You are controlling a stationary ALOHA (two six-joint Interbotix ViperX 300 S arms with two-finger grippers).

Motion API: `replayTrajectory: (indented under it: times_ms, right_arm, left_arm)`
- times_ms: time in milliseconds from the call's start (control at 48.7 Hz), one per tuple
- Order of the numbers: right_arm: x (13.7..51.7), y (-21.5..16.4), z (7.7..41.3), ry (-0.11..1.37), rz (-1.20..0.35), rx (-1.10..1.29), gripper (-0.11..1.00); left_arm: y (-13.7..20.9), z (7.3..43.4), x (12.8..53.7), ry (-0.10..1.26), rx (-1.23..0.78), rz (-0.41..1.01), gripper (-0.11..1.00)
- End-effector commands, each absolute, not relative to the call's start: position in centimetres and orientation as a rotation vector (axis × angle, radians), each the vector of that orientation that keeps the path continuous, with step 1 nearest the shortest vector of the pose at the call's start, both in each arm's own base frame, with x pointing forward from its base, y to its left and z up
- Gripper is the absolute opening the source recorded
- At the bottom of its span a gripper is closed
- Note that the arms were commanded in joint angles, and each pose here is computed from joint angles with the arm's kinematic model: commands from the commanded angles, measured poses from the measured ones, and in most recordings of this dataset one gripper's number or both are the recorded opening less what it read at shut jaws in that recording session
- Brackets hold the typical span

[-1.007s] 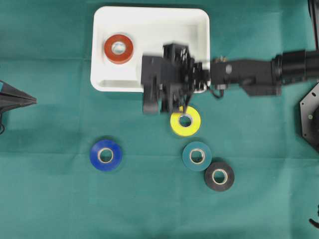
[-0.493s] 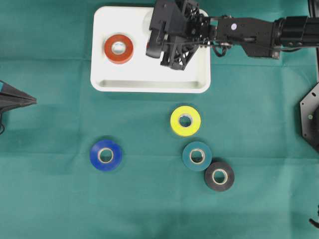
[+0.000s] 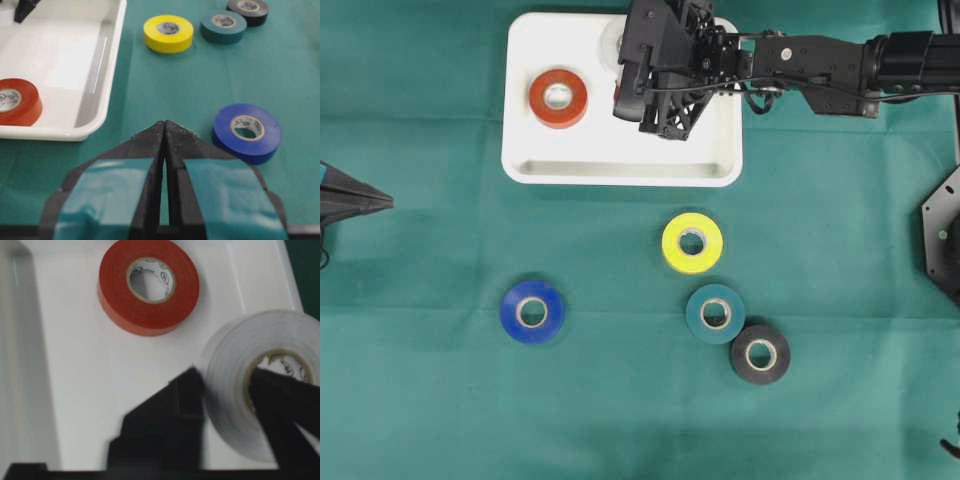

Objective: Put the tape into the white case with the right arm.
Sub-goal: 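Carry the white roll into the tray beside the red roll, release, then withdraw the right gripper to the right side of the table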

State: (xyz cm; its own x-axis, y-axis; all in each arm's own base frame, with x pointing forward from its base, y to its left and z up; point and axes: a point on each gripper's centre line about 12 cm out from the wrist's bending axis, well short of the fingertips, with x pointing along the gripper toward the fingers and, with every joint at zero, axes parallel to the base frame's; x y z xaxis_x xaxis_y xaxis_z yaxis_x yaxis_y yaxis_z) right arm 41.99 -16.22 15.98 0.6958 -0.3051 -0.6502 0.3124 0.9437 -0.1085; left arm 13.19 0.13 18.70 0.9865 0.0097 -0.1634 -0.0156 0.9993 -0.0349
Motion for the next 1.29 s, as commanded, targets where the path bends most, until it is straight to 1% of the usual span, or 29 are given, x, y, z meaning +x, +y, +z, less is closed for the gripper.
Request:
replayTrajectory:
  times_ms: [0, 41, 123, 144, 164, 247, 390, 534, 699, 863, 1028, 1274]
  right_arm:
    - [42.5, -16.3, 17.5, 0.676, -0.346, 0.007, 0.17]
    - [42.4, -16.3, 17.5, 0.678, -0.345, 0.006, 0.27]
    - [42.4, -16.3, 17.4, 0.682, -0.345, 0.007, 0.53]
    - [42.4, -16.3, 17.4, 0.681, -0.345, 0.007, 0.58]
    - [42.4, -16.3, 17.4, 0.682, -0.345, 0.007, 0.58]
    - [42.4, -16.3, 17.4, 0.684, -0.346, 0.007, 0.52]
    - [41.8, -16.4, 17.2, 0.704, -0.356, 0.01, 0.52]
    - [40.2, -16.3, 17.1, 0.749, -0.375, 0.016, 0.51]
    - [37.0, -15.6, 17.0, 0.808, -0.395, 0.024, 0.51]
    - [33.7, -14.4, 17.2, 0.815, -0.396, 0.03, 0.51]
    - [30.4, -12.9, 17.2, 0.794, -0.383, 0.033, 0.51]
    - [26.0, -10.9, 17.3, 0.71, -0.358, 0.032, 0.51]
  left_arm:
    - [0.2, 19.2, 13.3, 0.15, -0.033, 0.016, 0.0]
    - [0.2, 19.2, 13.3, 0.15, -0.033, 0.016, 0.0]
    - [0.2, 19.2, 13.3, 0.15, -0.036, 0.016, 0.0]
    - [0.2, 19.1, 13.3, 0.153, -0.036, 0.016, 0.0]
    - [0.2, 19.1, 13.3, 0.152, -0.036, 0.016, 0.0]
    - [0.2, 19.2, 13.3, 0.15, -0.036, 0.016, 0.0]
    - [0.2, 19.2, 13.3, 0.15, -0.036, 0.016, 0.0]
    - [0.2, 19.2, 13.3, 0.15, -0.036, 0.016, 0.0]
    - [0.2, 19.1, 13.3, 0.152, -0.036, 0.016, 0.0]
    - [0.2, 19.2, 13.3, 0.15, -0.035, 0.016, 0.0]
    - [0.2, 19.2, 13.3, 0.152, -0.036, 0.017, 0.0]
    - [0.2, 19.2, 13.3, 0.15, -0.036, 0.017, 0.0]
